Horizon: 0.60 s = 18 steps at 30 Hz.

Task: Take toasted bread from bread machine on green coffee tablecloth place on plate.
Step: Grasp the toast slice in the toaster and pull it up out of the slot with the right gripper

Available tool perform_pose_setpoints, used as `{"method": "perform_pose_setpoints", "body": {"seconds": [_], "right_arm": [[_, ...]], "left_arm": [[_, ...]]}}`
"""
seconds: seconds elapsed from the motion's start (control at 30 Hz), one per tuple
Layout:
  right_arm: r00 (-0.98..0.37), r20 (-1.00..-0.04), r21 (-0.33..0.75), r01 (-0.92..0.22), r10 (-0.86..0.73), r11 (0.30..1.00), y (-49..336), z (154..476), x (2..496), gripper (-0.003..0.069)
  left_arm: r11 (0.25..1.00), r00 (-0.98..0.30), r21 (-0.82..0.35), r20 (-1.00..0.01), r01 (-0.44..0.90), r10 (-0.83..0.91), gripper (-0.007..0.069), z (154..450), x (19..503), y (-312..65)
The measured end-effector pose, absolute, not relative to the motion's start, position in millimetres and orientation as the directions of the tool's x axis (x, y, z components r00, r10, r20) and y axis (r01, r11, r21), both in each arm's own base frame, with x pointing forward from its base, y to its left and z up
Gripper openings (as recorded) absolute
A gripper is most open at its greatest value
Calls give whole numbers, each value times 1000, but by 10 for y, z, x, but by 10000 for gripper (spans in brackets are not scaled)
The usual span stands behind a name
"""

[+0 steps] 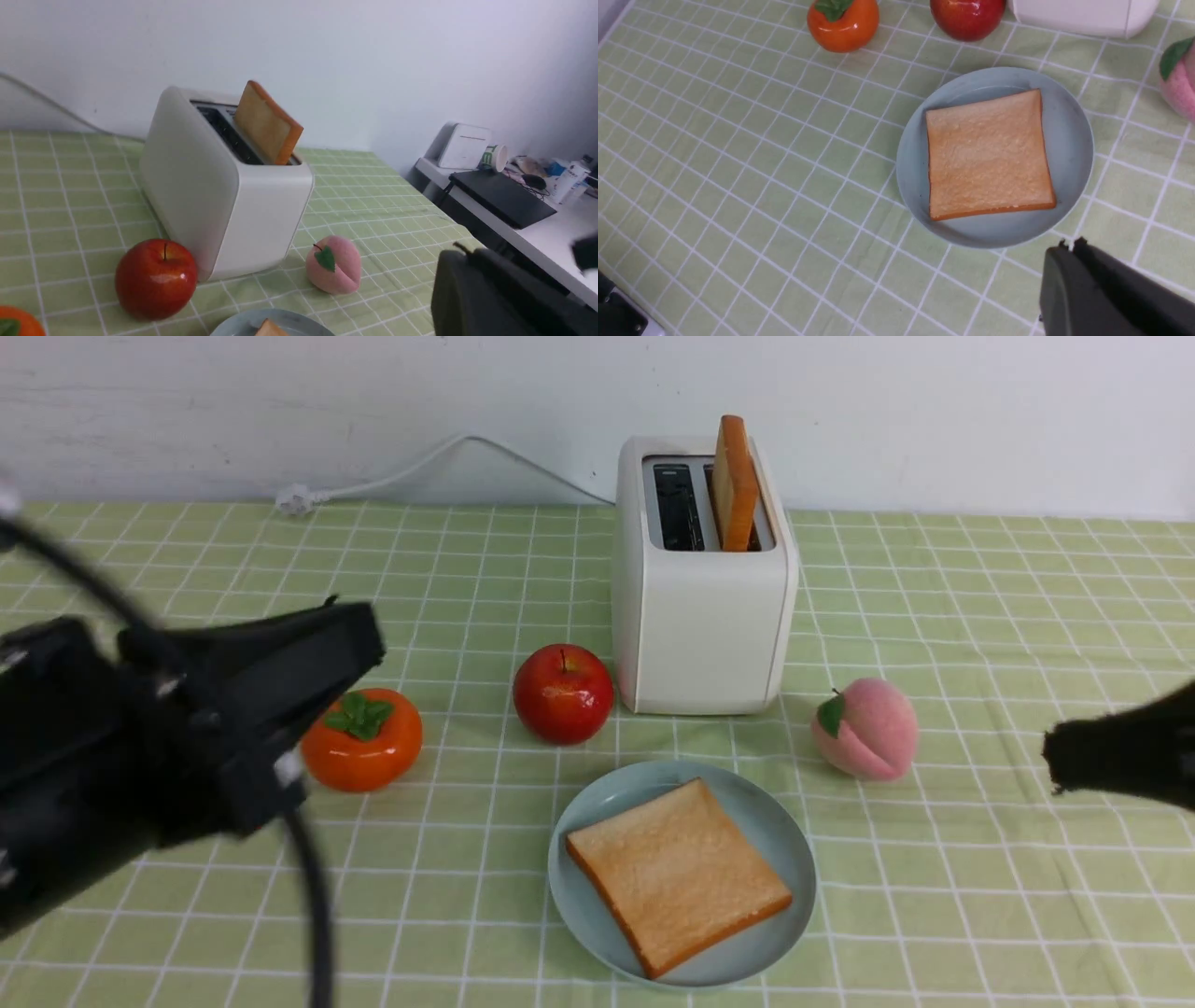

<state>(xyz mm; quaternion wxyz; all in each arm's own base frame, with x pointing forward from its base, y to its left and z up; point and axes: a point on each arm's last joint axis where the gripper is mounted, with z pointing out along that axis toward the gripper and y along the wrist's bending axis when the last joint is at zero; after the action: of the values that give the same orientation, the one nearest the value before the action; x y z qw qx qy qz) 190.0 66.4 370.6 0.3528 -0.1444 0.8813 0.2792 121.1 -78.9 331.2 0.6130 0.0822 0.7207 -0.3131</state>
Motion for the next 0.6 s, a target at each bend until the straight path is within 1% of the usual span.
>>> {"method": "perform_pose_setpoints", "body": {"seconds": [0.03, 0.13, 0.17, 0.2, 0.23, 0.3, 0.33, 0.4, 0.43, 0.47, 0.5, 0.6], "right_arm": [[-711, -699, 379, -466, -83, 799, 716, 3718, 2000, 3], [-715, -684, 340, -488, -144, 804, 916, 3741, 2350, 3], [-701, -692, 301, -497, -172, 814, 1051, 3793, 2516, 3], [-709, -683, 292, -488, -177, 823, 1066, 3764, 2567, 4], [-691, -696, 249, -487, -195, 837, 1155, 3805, 2693, 8], [-695, -695, 211, -442, -185, 872, 1295, 3790, 2975, 24], [-697, -697, 194, -412, -170, 890, 1355, 3791, 3133, 44], [-700, -697, 185, -383, -154, 905, 1393, 3786, 3266, 67], [-704, -699, 181, -345, -126, 921, 1432, 3766, 3447, 112], [-700, -707, 177, -319, -105, 931, 1463, 3768, 3591, 171], [-705, -703, 181, -299, -89, 937, 1493, 3717, 3697, 211], [-683, -728, 191, -277, -53, 942, 1583, 3629, 3977, 372]], "left_arm": [[788, -207, -330, -943, 519, -259, -13, 3307, 1135, -748], [807, -128, -224, -974, 546, -184, -13, 3161, 962, -642], [817, -113, -197, -980, 542, -161, -13, 3101, 931, -614], [818, -113, -193, -981, 541, -157, -13, 3081, 924, -608], [829, -113, -178, -984, 530, -139, -13, 3023, 920, -591], [845, -125, -166, -985, 509, -118, -13, 2942, 932, -574], [852, -132, -163, -985, 498, -111, -13, 2907, 939, -566], [856, -133, -160, -985, 492, -108, -13, 2901, 942, -561], [859, -133, -160, -985, 487, -108, -13, 2898, 945, -556], [860, -133, -159, -985, 485, -108, -13, 2898, 946, -555], [860, -133, -159, -985, 485, -108, -13, 2898, 946, -555], [859, -133, -159, -985, 486, -107, -13, 2898, 945, -555]]}}
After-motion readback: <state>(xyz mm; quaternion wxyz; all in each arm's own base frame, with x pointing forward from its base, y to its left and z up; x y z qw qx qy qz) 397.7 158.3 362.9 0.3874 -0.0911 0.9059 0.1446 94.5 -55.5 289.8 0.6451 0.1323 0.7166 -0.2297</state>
